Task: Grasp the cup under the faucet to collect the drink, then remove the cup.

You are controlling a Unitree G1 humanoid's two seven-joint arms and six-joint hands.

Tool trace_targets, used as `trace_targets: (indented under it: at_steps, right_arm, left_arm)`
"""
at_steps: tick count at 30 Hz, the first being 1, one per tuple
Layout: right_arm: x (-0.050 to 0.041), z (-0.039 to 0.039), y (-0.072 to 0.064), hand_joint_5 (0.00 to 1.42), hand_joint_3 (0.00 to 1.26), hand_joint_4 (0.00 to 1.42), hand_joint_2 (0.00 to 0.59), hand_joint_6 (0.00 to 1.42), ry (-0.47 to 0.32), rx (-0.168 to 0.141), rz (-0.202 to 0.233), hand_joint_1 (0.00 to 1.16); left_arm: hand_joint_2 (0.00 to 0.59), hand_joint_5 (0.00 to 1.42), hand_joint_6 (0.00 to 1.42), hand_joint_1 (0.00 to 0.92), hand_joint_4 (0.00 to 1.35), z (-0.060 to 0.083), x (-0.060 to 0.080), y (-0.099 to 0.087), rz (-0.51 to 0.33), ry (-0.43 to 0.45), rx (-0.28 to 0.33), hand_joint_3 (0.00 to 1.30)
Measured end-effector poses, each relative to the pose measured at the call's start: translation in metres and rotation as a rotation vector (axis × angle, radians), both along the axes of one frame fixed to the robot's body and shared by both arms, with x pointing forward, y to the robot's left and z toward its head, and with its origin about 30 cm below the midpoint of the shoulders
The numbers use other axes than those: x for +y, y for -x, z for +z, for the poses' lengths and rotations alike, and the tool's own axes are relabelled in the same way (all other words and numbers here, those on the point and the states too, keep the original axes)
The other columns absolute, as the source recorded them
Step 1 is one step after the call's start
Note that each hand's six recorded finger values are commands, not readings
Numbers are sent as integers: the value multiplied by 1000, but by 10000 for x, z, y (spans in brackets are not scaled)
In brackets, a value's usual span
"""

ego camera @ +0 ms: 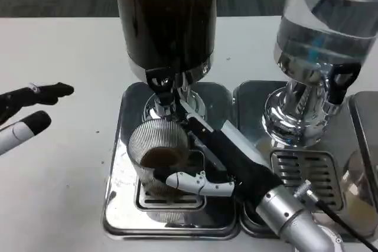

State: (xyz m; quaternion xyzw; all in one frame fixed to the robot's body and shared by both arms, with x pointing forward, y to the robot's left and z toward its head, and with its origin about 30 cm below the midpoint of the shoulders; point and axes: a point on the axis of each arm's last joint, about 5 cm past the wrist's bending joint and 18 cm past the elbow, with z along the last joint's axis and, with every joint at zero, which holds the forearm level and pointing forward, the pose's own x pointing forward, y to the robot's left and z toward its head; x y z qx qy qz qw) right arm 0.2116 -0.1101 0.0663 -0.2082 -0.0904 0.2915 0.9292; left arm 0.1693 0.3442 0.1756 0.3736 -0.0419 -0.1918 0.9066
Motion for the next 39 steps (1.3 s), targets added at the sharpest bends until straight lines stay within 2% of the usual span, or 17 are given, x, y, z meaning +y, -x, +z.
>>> trace_targets:
  at_steps: [13, 22, 30, 35, 39]
  right_arm:
    - [-1, 2, -27, 0, 0, 0, 170, 17, 15, -2, 27, 598]
    - [0, 19, -50, 0, 0, 0, 165, 17, 62, -20, 49, 735]
    - [18, 15, -54, 0, 0, 0, 168, 79, 62, -21, 37, 744]
    - [62, 6, -58, 0, 0, 0, 165, 134, 41, -22, 28, 749]
    - [73, 6, -58, 45, 0, 0, 165, 183, 37, -26, 21, 749]
  left_arm:
    - [114, 180, 90, 0, 183, 0, 5, -4, 3, 3, 0, 266]
    - [114, 181, 90, 0, 184, 3, 9, -11, 4, 5, -2, 268]
    - [115, 182, 90, 0, 191, 4, 10, -12, 4, 6, -3, 275]
    - [117, 182, 95, 0, 193, 6, 12, -11, 5, 6, -4, 277]
    - [119, 182, 99, 0, 194, 4, 13, -8, 5, 6, -3, 277]
